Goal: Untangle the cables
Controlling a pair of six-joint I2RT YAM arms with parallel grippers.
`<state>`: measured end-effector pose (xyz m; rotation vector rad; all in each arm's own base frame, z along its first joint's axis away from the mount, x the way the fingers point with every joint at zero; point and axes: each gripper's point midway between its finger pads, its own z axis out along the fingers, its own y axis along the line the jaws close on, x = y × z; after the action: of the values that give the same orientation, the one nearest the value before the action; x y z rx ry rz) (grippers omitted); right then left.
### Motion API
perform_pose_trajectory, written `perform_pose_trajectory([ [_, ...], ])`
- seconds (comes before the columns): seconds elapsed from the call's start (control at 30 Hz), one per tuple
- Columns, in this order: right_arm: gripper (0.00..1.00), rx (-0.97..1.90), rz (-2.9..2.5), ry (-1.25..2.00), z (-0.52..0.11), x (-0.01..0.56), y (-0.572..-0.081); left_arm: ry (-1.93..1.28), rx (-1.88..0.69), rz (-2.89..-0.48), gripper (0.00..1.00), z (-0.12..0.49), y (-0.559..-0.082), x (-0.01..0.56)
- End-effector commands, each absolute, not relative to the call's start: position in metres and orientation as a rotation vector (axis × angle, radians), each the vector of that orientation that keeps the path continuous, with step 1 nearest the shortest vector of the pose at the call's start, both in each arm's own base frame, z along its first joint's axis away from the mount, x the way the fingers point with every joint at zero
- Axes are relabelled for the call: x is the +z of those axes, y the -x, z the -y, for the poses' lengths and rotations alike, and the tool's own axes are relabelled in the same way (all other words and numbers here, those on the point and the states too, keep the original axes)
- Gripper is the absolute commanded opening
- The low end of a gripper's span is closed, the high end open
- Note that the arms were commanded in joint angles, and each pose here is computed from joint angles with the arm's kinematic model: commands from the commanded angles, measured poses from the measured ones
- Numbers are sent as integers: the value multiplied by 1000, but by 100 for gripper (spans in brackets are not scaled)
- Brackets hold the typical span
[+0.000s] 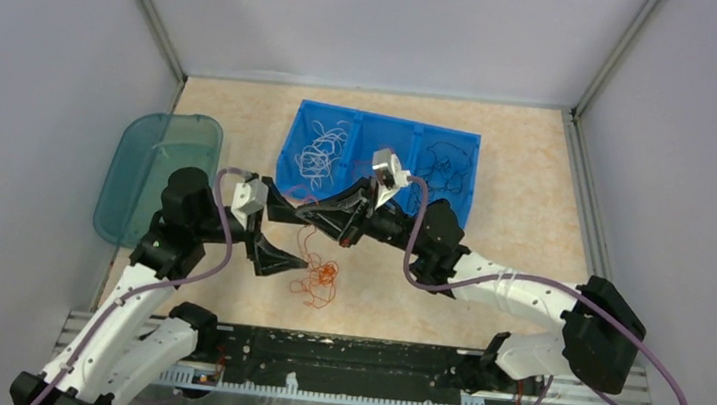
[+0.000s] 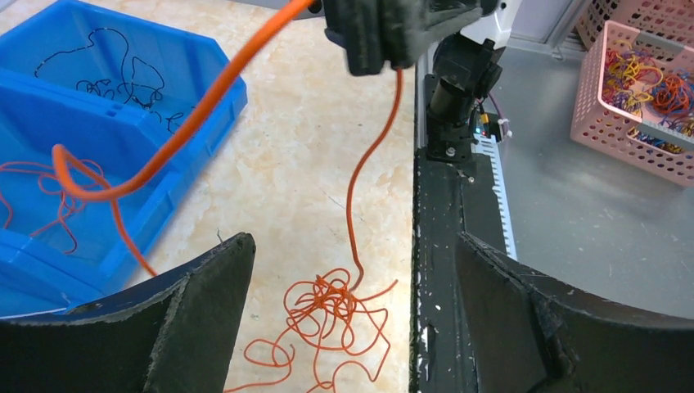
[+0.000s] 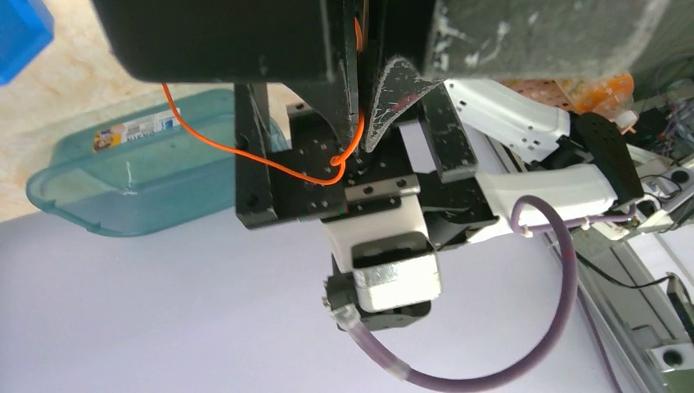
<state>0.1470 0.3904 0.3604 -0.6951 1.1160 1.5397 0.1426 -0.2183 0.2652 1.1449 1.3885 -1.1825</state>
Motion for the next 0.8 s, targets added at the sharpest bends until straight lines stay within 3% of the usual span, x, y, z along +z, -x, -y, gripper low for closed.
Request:
perform_pose_trajectory([
  [0.0, 0, 1586, -976, 685, -395, 402, -135, -1127, -1183, -1353, 96, 222, -145, 272],
  [0.07, 0, 1593, -969, 689, -398, 405, -133, -1120, -1180, -1352, 93, 223, -147, 274],
  [0.23, 0, 1602, -973, 696, -403, 404, -130, -1118, -1169, -1344, 67, 224, -150, 277],
  [0.3, 0, 1609, -974, 699, -405, 404, -129, -1121, -1189, -1350, 47, 225, -148, 279],
  [0.33, 0, 1611, -974, 702, -405, 404, -128, -1123, -1199, -1354, 30, 225, -147, 278],
  [0.37, 5, 1616, -972, 708, -406, 404, -127, -1122, -1204, -1358, 13, 225, -147, 280],
  [0.4, 11, 1618, -969, 711, -405, 404, -126, -1121, -1206, -1361, 2, 226, -148, 281],
  [0.57, 60, 1618, -955, 728, -393, 400, -118, -1130, -1189, -1312, 0, 225, -146, 300],
  [0.6, 66, 1618, -955, 746, -390, 397, -115, -1127, -1189, -1306, 0, 226, -146, 304],
  [0.77, 74, 1614, -1009, 771, -368, 370, -110, -1114, -1194, -1270, 0, 227, -148, 324],
])
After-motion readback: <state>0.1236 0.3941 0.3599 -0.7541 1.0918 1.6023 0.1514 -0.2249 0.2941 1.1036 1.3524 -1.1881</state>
